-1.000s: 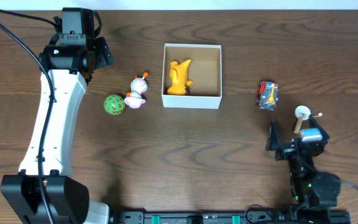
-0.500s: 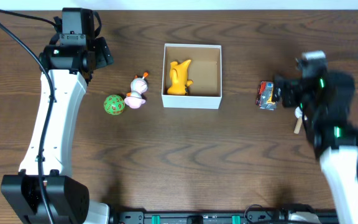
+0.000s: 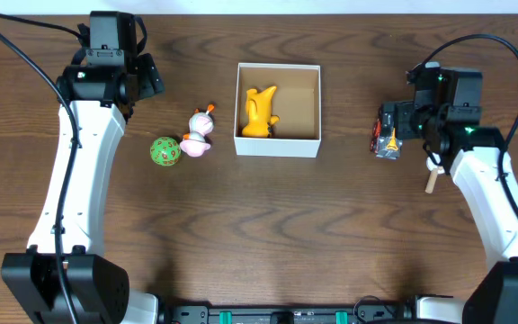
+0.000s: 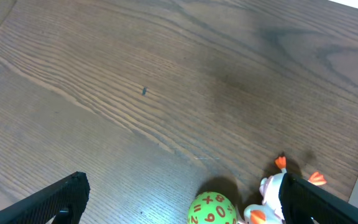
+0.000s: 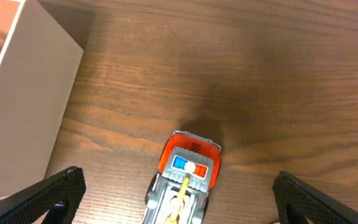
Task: Pack container
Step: 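Reach the right gripper down to the red toy truck and grasp it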
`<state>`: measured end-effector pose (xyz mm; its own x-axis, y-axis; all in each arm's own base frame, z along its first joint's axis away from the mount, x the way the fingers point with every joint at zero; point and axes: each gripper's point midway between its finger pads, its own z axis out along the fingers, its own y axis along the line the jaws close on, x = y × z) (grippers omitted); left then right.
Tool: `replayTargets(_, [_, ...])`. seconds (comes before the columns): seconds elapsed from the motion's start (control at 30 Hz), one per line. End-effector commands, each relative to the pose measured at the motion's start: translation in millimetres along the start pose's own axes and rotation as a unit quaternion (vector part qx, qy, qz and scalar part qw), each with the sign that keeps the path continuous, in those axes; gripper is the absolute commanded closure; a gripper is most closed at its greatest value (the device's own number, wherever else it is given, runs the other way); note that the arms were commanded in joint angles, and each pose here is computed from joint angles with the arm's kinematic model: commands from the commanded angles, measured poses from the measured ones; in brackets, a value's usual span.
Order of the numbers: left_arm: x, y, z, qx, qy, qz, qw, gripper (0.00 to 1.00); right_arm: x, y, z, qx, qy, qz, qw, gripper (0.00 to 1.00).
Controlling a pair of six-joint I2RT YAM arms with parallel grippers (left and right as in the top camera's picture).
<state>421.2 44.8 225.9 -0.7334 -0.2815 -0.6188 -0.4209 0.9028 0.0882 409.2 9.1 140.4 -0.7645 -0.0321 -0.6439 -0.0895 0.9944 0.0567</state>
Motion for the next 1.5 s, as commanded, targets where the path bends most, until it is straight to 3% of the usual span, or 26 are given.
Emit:
replayTargets(0.0, [-1,3,1,-0.006,0.000,-0.001,1.000,0.02,-3,-4,5,0.017,0.002,0.028,0.999,0.01])
replayTargets(0.37, [-1,3,1,-0.006,0.000,0.000,1.000,0.02,11,-8,16,0.035,0.031,0.019,0.999,0.02])
replayTargets(0.57, [-1,3,0,-0.006,-0.001,0.000,1.000,0.02,29,-14,35,0.059,0.065,0.056,0.995,0.05])
replayTargets(1.0, [-1,3,1,-0.006,0.000,0.000,1.000,0.02,65,-17,82,0.123,0.122,0.006,0.985,0.01])
replayTargets(1.37, [-1,3,0,-0.006,-0.001,0.000,1.000,0.02,67,-23,88,0.133,0.124,0.010,0.983,0.01])
replayTargets(1.47, [-1,3,1,-0.006,0.000,-0.001,1.000,0.02,66,-19,89,0.122,0.121,0.020,0.985,0.06])
